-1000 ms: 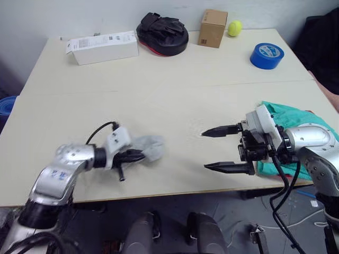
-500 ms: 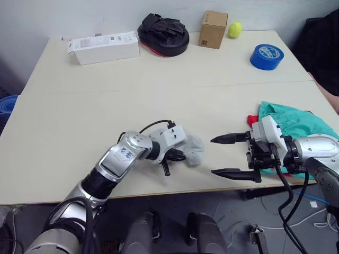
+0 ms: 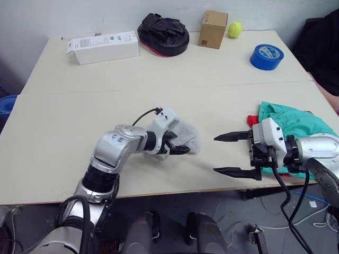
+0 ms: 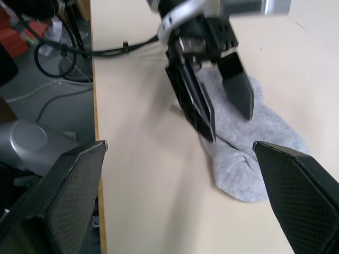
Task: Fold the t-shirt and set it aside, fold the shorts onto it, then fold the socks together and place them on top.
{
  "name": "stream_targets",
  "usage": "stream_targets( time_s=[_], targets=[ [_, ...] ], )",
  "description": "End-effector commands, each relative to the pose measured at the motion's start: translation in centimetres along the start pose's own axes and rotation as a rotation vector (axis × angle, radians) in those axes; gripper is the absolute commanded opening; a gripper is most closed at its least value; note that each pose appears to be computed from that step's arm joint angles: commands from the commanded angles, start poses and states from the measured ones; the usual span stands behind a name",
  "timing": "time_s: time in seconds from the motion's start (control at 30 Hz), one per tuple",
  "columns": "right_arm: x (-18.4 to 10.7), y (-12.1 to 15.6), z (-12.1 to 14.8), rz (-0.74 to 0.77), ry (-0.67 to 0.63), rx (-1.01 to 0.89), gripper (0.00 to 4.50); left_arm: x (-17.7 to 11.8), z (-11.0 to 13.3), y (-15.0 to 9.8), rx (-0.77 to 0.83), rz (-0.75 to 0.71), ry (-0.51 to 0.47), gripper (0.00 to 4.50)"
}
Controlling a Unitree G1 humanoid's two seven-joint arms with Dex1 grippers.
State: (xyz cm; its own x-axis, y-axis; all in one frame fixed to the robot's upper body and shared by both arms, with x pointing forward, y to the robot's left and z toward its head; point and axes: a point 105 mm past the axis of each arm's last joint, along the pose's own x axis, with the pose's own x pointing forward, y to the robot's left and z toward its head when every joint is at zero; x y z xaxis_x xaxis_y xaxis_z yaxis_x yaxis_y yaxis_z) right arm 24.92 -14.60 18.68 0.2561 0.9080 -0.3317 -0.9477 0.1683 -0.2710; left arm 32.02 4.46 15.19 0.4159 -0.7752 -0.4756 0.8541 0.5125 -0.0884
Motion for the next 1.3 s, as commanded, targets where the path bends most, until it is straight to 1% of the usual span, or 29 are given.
stream_targets(
  time_s=[0.03, 0.1, 0.17, 0.23, 0.33, 0.4, 0.47, 0.53, 0.67, 0.8, 0.93, 1.03, 1.13, 1.23, 1.3],
  targets=[
    [-0.2, -0.3, 0.2, -0.008, 0.003, -0.044, 4.50, -1.5, 2.0, -0.7, 0.047, -0.020, -0.061, 4.48],
    [0.0, -0.5, 0.2, -0.014, 0.007, -0.062, 4.50, -2.1, 1.9, -0.3, 0.067, -0.002, -0.053, 4.48],
    [0.1, -0.8, 0.1, -0.019, 0.017, -0.091, 4.50, -3.0, 1.3, 0.6, 0.219, 0.044, -0.011, 4.48],
    [0.3, -1.0, 0.1, -0.015, 0.019, -0.106, 4.50, -3.8, 0.4, 1.2, 0.382, 0.057, 0.051, 4.48],
    [0.4, -1.0, 0.2, 0.011, 0.014, -0.116, 4.50, -4.9, -1.2, 1.0, 0.569, 0.007, 0.127, 4.48],
    [0.5, -1.0, 0.3, 0.021, 0.013, -0.128, 4.50, -5.3, -2.4, 0.7, 0.639, -0.027, 0.169, 4.48],
    [0.7, -0.9, 0.3, 0.033, 0.020, -0.154, 4.50, -5.3, -3.6, -0.3, 0.622, -0.080, 0.191, 4.48],
    [0.9, -1.0, 0.0, 0.040, 0.038, -0.189, 4.50, -5.1, -3.9, -1.4, 0.588, -0.118, 0.174, 4.48],
    [1.6, -2.3, -1.3, -0.005, 0.095, -0.247, 4.50, -4.3, -3.6, -1.4, 0.572, -0.082, 0.142, 4.48],
    [2.5, -5.2, -2.2, -0.079, 0.164, -0.343, 4.50, -3.5, -4.0, -1.5, 0.555, -0.078, 0.139, 4.48],
    [3.6, -8.3, -2.7, -0.118, 0.253, -0.519, 4.50, -2.9, -4.5, -0.3, 0.549, -0.019, 0.164, 4.48],
    [5.0, -9.9, -2.5, -0.119, 0.266, -0.591, 4.50, -2.5, -4.4, 0.1, 0.538, -0.002, 0.154, 3.86],
    [6.1, -10.6, -2.6, -0.102, 0.275, -0.670, 4.50, -2.4, -4.4, 0.2, 0.532, -0.002, 0.151, 2.91],
    [7.0, -10.7, -2.9, -0.074, 0.277, -0.726, 4.50, -2.3, -4.4, 0.2, 0.527, -0.003, 0.148, 1.87],
    [7.7, -10.8, -3.0, -0.064, 0.274, -0.771, 4.50, -2.3, -4.4, 0.1, 0.524, -0.003, 0.145, 1.26]
  ],
)
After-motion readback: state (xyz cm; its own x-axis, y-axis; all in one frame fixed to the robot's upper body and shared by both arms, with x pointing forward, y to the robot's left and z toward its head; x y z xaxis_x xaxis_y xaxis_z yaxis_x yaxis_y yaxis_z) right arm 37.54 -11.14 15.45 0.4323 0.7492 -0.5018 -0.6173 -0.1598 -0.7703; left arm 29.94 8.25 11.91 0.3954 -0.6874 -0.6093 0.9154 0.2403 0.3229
